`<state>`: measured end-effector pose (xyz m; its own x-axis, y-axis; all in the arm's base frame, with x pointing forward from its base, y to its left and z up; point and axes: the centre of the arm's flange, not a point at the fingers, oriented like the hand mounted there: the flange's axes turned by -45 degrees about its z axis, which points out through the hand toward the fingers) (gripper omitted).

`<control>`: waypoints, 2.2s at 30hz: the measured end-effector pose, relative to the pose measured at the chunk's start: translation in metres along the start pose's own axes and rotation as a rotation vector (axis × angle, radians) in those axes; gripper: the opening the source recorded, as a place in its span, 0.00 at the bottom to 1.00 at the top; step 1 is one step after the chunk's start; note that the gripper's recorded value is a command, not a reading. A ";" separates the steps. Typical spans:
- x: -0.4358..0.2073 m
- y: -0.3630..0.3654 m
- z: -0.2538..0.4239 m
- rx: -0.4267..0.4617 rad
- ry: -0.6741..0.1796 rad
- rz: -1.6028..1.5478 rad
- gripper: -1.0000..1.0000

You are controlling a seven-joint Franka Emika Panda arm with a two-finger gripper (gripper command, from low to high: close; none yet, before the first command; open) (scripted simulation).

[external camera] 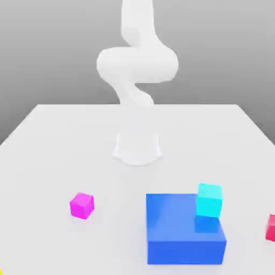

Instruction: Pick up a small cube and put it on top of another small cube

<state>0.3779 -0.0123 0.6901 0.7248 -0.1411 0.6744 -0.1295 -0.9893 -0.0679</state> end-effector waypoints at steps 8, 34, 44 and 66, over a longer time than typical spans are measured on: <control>0.016 0.051 0.125 -0.149 -0.148 0.417 0.50; -0.184 0.301 0.476 -0.733 -0.427 1.769 0.50; -0.230 0.310 0.523 -0.747 -0.427 1.798 0.00; -0.230 -0.126 0.433 -0.291 -0.704 0.635 0.00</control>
<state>0.5200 0.1285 0.2251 0.6877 -0.7256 -0.0219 -0.7260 -0.6875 -0.0185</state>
